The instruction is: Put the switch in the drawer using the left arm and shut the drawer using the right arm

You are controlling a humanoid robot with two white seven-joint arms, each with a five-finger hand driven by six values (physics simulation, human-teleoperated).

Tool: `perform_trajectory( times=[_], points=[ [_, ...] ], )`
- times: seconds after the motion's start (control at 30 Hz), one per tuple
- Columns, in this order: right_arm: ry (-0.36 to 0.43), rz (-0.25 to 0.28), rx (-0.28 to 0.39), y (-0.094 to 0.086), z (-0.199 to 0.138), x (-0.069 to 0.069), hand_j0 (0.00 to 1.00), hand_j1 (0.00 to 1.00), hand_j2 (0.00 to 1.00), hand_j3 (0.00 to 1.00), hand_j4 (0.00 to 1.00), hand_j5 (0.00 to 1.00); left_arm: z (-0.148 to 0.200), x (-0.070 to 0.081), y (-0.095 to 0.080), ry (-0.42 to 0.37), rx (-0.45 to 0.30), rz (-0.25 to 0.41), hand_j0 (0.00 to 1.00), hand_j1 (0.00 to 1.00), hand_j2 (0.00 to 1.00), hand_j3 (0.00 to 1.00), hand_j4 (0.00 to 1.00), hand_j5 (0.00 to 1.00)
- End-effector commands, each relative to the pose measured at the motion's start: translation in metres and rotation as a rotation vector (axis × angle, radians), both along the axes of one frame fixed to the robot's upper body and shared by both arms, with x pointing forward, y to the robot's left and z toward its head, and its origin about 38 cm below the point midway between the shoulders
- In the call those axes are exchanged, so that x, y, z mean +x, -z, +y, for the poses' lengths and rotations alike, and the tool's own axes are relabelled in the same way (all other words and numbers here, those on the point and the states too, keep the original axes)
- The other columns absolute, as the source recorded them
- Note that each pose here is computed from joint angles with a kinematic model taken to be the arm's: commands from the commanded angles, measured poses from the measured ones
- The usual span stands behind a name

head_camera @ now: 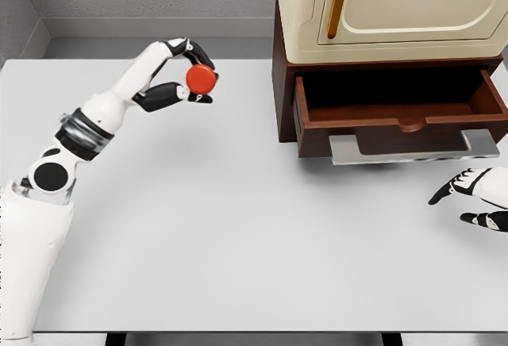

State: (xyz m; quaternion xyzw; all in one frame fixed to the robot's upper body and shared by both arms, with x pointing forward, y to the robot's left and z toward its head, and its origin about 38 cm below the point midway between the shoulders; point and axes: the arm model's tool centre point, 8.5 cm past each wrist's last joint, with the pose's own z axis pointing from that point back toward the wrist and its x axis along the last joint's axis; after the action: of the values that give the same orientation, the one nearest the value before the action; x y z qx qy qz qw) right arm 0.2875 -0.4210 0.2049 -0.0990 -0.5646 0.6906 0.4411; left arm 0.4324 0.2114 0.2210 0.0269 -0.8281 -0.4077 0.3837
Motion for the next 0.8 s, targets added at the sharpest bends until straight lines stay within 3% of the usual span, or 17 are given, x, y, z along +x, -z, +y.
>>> perform_trajectory(
  times=[0.0, 0.2, 0.4, 0.57, 0.77],
  points=[
    [0.002, 0.001, 0.006, -0.001, 0.000, 0.000, 0.66, 0.66, 0.66, 0.66, 0.66, 0.66, -0.010, -0.004, -0.012, -0.003, 0.016, -0.053, 0.36, 0.36, 0.36, 0.36, 0.36, 0.36],
    [0.004, 0.002, 0.005, -0.001, 0.000, 0.000, 0.66, 0.66, 0.66, 0.66, 0.66, 0.66, -0.029, -0.015, -0.030, -0.008, 0.073, -0.149, 0.36, 0.36, 0.36, 0.36, 0.36, 0.36],
    [0.003, 0.001, 0.004, -0.001, 0.000, 0.000, 0.66, 0.66, 0.66, 0.66, 0.66, 0.66, -0.050, -0.017, -0.029, -0.033, 0.150, -0.195, 0.36, 0.36, 0.36, 0.36, 0.36, 0.36],
    [0.002, 0.001, 0.006, -0.001, 0.000, 0.000, 0.66, 0.66, 0.66, 0.66, 0.66, 0.66, -0.066, -0.028, -0.043, -0.041, 0.209, -0.276, 0.36, 0.36, 0.36, 0.36, 0.36, 0.36],
    [0.002, 0.001, 0.006, -0.001, 0.000, 0.000, 0.66, 0.66, 0.66, 0.66, 0.66, 0.66, -0.080, -0.035, -0.042, -0.043, 0.258, -0.312, 0.36, 0.36, 0.36, 0.36, 0.36, 0.36]
  ],
)
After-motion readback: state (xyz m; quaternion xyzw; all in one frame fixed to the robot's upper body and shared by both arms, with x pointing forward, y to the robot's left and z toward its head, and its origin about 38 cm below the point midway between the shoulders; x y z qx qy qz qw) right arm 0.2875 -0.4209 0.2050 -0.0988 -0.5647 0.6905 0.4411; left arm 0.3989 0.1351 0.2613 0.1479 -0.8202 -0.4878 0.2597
